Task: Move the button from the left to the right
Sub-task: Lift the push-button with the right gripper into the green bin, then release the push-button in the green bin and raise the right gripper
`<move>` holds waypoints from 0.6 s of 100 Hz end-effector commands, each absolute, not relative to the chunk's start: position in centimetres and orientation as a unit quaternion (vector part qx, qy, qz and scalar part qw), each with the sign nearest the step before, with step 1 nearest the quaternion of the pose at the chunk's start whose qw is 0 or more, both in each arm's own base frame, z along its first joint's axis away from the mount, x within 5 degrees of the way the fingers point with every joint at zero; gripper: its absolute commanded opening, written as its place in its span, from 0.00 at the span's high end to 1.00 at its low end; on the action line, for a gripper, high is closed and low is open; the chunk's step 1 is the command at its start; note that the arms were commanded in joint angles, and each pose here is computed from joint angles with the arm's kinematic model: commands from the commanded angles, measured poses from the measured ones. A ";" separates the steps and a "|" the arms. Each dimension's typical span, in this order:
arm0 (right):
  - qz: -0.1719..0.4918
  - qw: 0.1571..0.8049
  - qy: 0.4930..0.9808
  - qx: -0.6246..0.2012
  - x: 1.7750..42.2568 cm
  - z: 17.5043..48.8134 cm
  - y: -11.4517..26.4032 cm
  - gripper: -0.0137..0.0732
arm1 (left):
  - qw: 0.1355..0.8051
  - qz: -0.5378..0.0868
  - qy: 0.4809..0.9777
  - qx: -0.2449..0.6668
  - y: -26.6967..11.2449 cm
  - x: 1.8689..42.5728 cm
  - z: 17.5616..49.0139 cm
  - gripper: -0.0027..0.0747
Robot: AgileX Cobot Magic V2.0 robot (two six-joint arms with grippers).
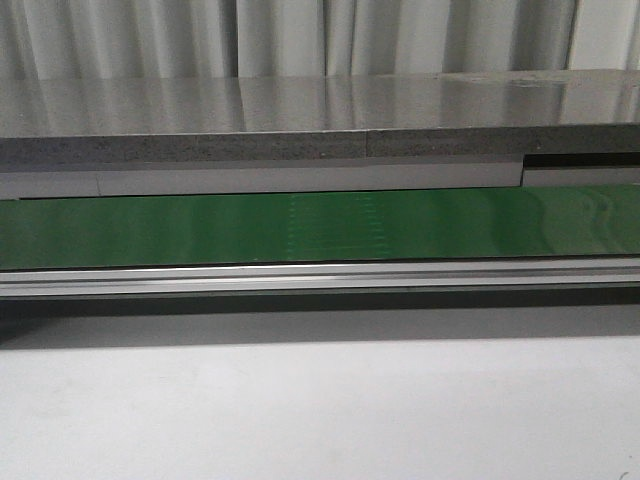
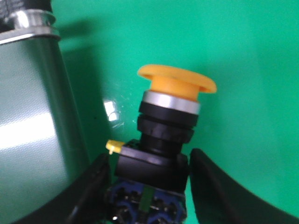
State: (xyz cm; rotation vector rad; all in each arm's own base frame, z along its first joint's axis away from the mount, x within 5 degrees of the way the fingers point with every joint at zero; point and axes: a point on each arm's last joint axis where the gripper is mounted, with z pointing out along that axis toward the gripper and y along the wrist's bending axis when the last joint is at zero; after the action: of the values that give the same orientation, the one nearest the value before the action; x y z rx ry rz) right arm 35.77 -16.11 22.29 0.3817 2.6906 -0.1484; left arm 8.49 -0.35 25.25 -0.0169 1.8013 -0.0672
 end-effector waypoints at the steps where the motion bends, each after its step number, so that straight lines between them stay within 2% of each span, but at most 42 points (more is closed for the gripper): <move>1: -0.068 0.252 0.956 0.134 36.0 24.8 -16.4 0.65 | 0.655 -0.030 0.755 -0.015 -0.3 8.7 26.8 0.99; 24: -0.058 0.244 0.958 0.139 36.2 24.1 -16.4 0.61 | 0.655 -0.030 0.755 -0.015 -0.3 8.7 26.8 0.99; 34: -0.058 0.244 0.958 0.139 36.2 24.1 -16.4 0.52 | 0.655 -0.030 0.755 -0.015 -0.3 8.7 26.8 0.99; 51: -0.057 0.243 0.958 0.140 36.1 24.1 -16.4 0.31 | 0.655 -0.030 0.755 -0.015 -0.3 8.7 26.8 0.99; 60: -0.056 0.243 0.958 0.142 36.1 24.1 -16.4 0.27 | 0.655 -0.030 0.755 -0.015 -0.3 8.7 26.8 0.99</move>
State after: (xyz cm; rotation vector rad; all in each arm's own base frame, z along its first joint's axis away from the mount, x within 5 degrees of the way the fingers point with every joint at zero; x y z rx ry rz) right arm 36.04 -16.16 20.93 0.3960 2.7264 -0.1227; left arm 8.48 -0.35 25.24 -0.0166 1.8029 -0.0676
